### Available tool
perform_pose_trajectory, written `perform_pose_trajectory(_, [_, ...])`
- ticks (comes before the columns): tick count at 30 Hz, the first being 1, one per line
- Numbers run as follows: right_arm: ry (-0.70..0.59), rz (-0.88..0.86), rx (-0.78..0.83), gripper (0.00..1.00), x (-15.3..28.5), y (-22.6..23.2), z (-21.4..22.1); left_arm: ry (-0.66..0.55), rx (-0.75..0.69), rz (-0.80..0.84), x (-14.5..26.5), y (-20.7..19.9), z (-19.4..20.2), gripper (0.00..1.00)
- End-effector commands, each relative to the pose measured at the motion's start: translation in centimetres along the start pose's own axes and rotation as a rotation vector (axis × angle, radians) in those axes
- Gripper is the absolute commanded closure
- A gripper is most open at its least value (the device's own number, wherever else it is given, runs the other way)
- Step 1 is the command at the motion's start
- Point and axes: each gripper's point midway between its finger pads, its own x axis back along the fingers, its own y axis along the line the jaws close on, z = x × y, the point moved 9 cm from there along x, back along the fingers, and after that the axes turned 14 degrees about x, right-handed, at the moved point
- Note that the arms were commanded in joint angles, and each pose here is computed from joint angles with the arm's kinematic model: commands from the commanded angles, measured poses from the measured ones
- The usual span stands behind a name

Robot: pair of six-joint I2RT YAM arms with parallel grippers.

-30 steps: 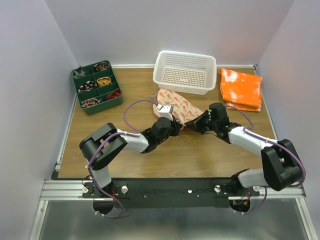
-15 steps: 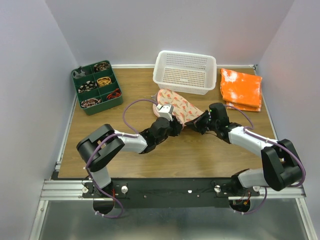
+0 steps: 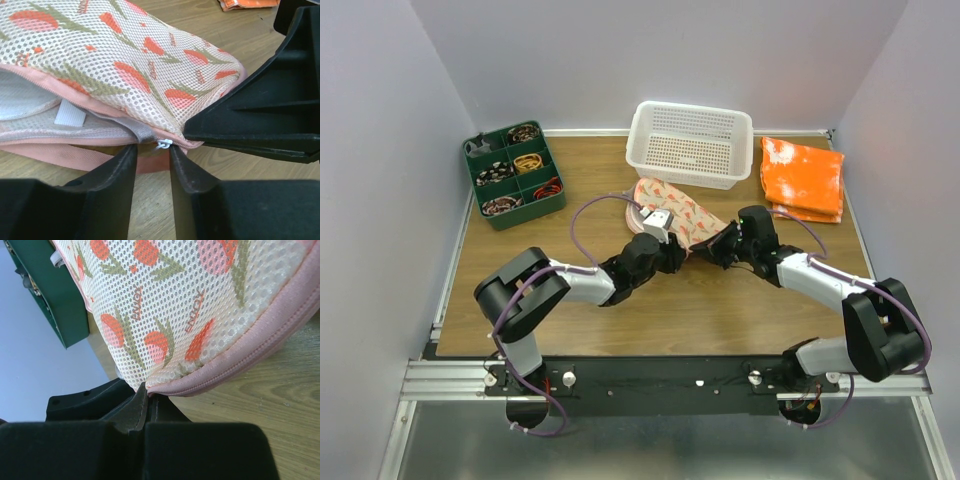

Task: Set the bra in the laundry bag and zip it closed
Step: Zip the zipper on the laundry bag.

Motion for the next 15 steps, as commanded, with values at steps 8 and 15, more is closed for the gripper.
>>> perform_pose_trajectory(8, [-0.005, 0.009, 0.016, 0.99, 0.4, 0.3, -0.2, -0.006, -0.141, 0.072, -1.0, -1.0, -1.0, 0.86])
perform_pose_trajectory(15, [-0.027, 0.033, 0.015, 0.99, 0.7, 0.2, -0.4, 0.004, -0.129, 0.044, 0.0, -0.8, -1.2, 1.00])
